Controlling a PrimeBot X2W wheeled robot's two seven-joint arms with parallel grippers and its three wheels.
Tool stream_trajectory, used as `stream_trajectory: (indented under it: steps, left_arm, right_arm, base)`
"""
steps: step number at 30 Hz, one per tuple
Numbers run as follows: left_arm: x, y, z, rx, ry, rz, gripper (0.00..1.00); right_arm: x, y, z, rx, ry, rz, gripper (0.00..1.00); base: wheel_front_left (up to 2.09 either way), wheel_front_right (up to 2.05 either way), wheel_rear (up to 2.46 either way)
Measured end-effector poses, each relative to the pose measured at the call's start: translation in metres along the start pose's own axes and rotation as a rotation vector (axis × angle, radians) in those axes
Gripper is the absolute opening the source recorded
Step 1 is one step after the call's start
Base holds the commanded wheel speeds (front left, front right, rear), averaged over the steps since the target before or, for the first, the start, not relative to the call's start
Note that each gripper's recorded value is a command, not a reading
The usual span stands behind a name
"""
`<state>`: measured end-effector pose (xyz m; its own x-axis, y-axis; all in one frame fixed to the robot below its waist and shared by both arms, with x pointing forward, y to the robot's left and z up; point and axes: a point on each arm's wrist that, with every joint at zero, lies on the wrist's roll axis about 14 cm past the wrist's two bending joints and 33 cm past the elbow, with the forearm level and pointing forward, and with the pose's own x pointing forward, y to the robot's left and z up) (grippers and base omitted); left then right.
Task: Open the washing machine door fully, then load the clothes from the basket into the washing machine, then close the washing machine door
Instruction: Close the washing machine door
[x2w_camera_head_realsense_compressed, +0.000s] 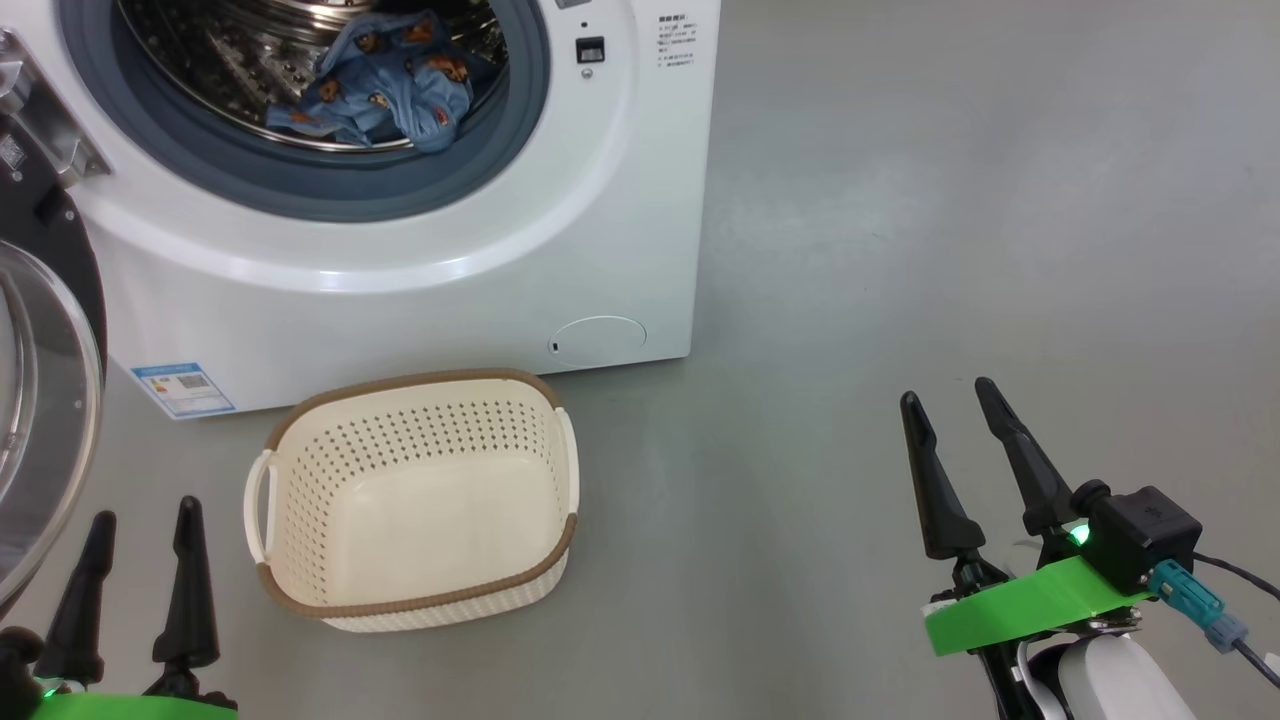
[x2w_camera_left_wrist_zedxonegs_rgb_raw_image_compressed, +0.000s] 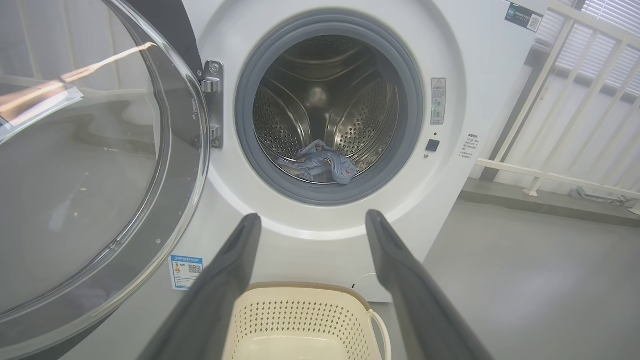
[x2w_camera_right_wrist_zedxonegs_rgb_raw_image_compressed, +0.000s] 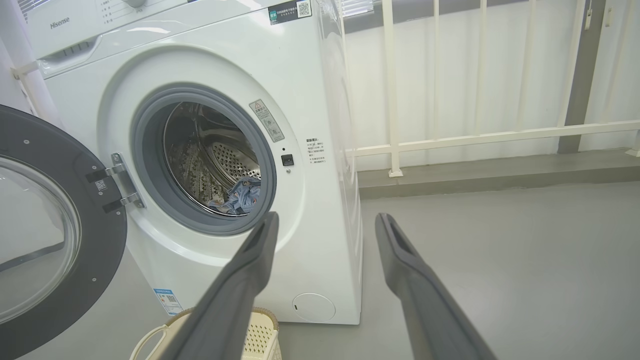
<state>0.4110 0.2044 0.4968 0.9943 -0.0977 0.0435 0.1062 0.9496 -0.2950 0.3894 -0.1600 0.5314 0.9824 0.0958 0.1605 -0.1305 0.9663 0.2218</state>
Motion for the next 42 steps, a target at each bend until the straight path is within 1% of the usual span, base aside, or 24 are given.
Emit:
stream_trajectory:
  steps: [29,34,42]
  left_arm:
    - [-0.004,0.003,0.003,0.004,-0.005,0.011,1.0]
    - [-0.011,0.009,0.003,0.006,-0.005,0.031,1.0]
    - [-0.028,0.032,0.013,0.066,-0.026,0.107,1.0]
  right_arm:
    - [0.002,0.004,0.001,0.004,-0.004,0.013,1.0]
    - [0.005,0.011,-0.001,0.009,0.0,0.032,1.0]
    - [0.013,0.03,-0.009,0.022,0.019,0.089,1.0]
  base:
    - [0.0,0.0,0.0]
    - [0.0,0.0,0.0]
    - [0.0,0.0,0.0]
